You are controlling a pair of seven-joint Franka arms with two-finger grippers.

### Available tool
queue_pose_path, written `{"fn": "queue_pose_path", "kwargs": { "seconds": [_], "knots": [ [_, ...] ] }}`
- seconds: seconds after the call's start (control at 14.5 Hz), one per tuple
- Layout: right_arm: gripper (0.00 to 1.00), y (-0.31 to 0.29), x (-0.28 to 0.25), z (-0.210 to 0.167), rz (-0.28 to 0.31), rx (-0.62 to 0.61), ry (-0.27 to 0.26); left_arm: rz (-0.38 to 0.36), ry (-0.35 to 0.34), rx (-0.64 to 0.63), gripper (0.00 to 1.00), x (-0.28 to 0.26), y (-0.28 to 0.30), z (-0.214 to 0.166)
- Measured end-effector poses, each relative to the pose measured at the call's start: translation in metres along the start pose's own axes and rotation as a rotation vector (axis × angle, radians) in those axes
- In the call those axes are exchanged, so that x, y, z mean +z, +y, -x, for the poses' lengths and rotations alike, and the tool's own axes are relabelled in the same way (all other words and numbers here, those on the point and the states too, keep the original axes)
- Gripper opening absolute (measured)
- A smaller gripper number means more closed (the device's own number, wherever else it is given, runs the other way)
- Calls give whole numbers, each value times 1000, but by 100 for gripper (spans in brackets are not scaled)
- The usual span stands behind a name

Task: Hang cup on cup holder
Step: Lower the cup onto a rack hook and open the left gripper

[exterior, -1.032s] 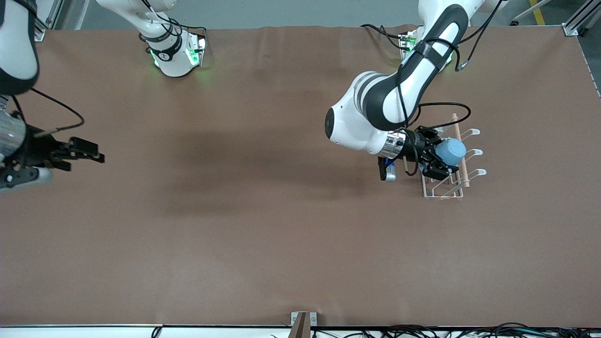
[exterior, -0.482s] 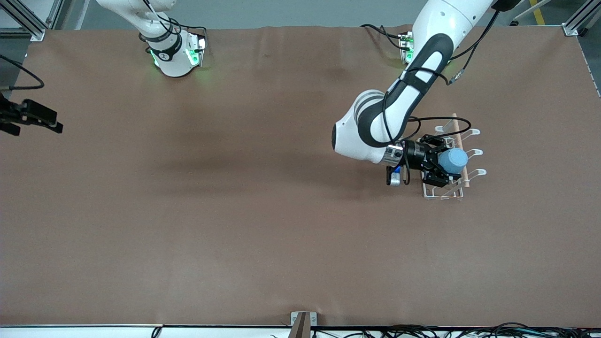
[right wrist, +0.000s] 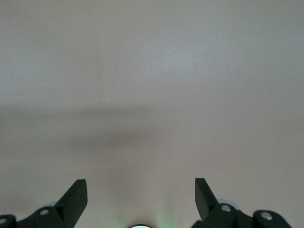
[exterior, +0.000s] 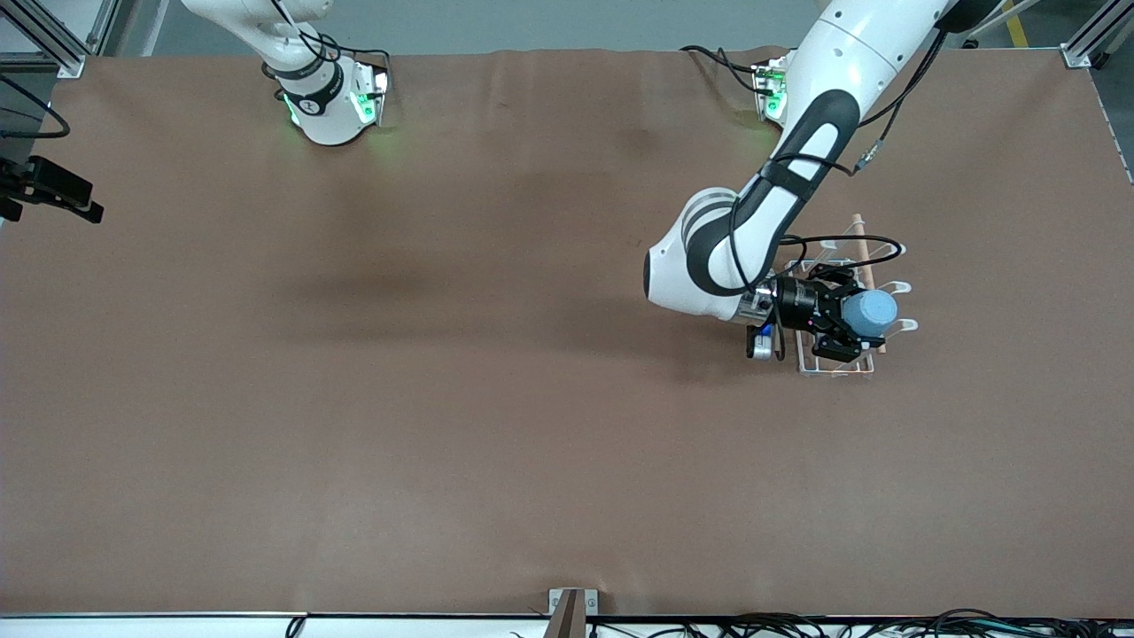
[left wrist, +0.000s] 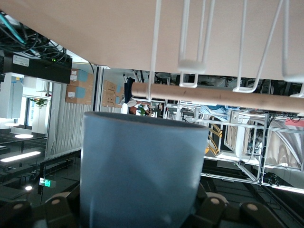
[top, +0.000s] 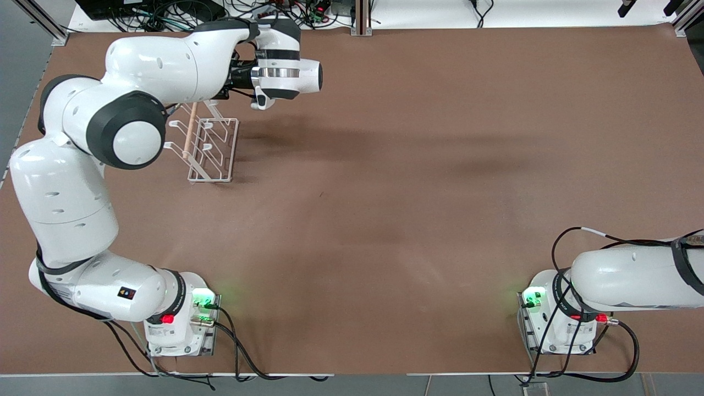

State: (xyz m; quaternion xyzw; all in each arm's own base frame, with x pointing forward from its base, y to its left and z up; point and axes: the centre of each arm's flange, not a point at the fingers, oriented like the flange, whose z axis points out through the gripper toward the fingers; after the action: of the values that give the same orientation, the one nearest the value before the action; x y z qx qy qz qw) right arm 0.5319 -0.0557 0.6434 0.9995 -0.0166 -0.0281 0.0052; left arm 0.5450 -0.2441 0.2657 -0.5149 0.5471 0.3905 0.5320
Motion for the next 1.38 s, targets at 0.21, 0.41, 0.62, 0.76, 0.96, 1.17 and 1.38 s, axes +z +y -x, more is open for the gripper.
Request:
{"fn": "queue_pose_path", "kwargs": {
  "seconds": [0.21,0.41,0.62,0.76,0.96,1.17,1.38],
  "knots": [
    [100,1,0,-2,0,3,15,0,-2,13,78,0,2,-8],
    [100,-1,-2,-4,-6,23,35,-1,-2,15,78,0,5,-16],
    [100,-5,-2,-5,-20,41,39,-3,-10,-8,78,2,11,-23],
    [100,-7,-2,-5,-22,39,39,-6,-17,-25,78,4,18,-30],
    [100,-7,-2,-5,-22,40,37,-10,-25,-67,78,6,26,-40],
    [100,-5,-1,-6,-20,44,40,20,-8,-147,92,6,31,-44],
    [100,-4,0,-7,-22,46,38,65,14,-258,100,4,33,-44]
  ]
}}
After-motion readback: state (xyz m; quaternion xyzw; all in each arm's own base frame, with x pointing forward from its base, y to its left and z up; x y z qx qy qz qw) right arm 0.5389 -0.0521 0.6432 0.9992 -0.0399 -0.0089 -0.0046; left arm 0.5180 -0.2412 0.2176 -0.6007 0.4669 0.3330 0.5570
